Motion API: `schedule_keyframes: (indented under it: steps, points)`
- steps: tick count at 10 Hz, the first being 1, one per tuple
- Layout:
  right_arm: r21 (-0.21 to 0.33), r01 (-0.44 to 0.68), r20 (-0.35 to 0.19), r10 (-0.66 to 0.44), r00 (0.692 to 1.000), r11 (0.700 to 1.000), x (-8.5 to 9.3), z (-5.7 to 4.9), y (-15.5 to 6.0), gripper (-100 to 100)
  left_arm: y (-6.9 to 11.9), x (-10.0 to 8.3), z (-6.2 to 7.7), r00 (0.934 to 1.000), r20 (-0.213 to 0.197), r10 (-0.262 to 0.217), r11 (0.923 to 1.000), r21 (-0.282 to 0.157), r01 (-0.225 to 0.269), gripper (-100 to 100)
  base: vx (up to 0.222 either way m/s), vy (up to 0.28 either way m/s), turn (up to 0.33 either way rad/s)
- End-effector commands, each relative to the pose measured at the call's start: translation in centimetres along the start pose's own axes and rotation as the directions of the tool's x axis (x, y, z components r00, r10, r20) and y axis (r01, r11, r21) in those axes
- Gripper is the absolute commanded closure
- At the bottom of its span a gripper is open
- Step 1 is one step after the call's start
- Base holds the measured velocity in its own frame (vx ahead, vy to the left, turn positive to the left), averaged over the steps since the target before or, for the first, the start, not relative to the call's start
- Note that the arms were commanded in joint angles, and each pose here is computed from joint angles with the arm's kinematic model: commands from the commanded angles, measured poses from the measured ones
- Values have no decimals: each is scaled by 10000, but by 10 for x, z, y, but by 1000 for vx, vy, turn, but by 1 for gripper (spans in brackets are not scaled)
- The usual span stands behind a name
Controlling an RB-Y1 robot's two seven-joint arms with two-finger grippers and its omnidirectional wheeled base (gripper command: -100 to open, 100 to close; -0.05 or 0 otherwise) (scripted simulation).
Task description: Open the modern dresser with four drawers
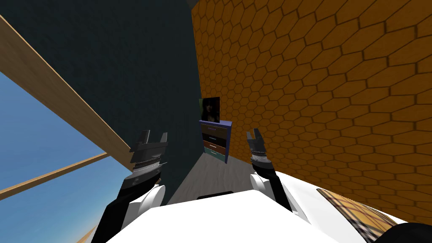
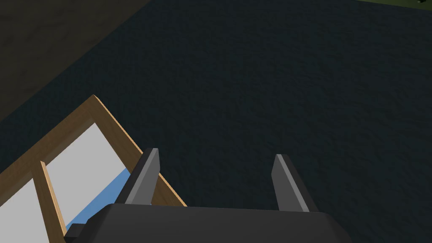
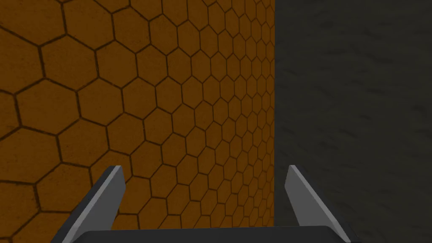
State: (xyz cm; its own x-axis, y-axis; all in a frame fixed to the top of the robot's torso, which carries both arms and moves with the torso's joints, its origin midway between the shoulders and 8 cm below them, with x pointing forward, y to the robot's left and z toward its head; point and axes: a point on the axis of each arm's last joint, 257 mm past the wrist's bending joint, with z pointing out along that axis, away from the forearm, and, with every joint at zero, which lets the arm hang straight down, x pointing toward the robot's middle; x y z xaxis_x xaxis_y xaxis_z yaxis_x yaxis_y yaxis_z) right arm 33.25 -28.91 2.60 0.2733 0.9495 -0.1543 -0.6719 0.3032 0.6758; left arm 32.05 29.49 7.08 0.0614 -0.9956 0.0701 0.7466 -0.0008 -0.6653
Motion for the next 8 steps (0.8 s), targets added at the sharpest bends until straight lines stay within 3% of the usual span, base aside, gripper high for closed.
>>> schedule_keyframes:
  steps: [1, 8]
  points:
    - [0, 0, 0, 0, 10000, 10000, 0, 0, 0, 0, 0, 0, 0, 10000, 0, 0, 10000, 0, 0, 0, 0, 0, 0]
    - [-4, 0, 0, 0, 10000, 10000, 0, 0, 0, 0, 0, 0, 0, 10000, -1, 0, 10000, 4, 0, 0, 0, 0, 0]
